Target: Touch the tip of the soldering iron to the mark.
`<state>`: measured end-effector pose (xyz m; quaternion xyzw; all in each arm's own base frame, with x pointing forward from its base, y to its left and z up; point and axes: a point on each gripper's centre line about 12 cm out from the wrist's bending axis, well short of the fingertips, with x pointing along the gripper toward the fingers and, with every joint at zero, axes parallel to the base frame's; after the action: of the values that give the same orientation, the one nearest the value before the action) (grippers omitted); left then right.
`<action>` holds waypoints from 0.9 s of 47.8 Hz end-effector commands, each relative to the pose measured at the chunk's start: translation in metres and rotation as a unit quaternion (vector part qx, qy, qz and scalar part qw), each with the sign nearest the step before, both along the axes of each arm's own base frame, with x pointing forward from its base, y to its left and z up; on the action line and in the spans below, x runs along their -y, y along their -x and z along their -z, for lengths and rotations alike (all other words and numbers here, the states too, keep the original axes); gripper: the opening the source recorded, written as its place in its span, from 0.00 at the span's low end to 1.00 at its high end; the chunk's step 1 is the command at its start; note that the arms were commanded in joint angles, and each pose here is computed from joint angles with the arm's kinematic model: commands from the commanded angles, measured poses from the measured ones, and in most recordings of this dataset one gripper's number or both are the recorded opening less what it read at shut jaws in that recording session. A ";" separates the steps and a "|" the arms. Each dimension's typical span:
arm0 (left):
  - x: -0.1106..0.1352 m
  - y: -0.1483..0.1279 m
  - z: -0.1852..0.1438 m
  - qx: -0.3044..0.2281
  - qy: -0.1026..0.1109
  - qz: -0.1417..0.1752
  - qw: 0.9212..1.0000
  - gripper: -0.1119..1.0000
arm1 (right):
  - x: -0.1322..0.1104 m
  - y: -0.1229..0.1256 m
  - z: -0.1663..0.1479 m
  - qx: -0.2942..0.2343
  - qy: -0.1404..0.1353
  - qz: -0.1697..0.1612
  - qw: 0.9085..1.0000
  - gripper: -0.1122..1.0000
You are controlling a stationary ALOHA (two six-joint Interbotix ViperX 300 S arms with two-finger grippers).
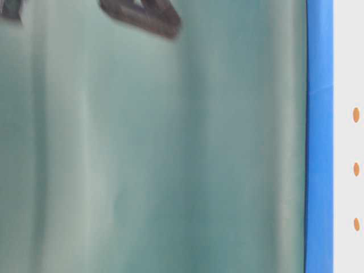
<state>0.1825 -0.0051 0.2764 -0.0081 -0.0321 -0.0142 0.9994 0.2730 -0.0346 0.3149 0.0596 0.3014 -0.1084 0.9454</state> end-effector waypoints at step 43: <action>0.000 -0.001 -0.005 0.007 0.000 -0.001 1.000 0.10 | -0.014 0.108 0.065 0.166 0.004 -0.022 0.986 0.87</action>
<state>0.1819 -0.0051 0.2761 -0.0081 -0.0298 -0.0142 0.9994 0.1619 -0.0211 0.2459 0.0633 0.1514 -0.0794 0.9832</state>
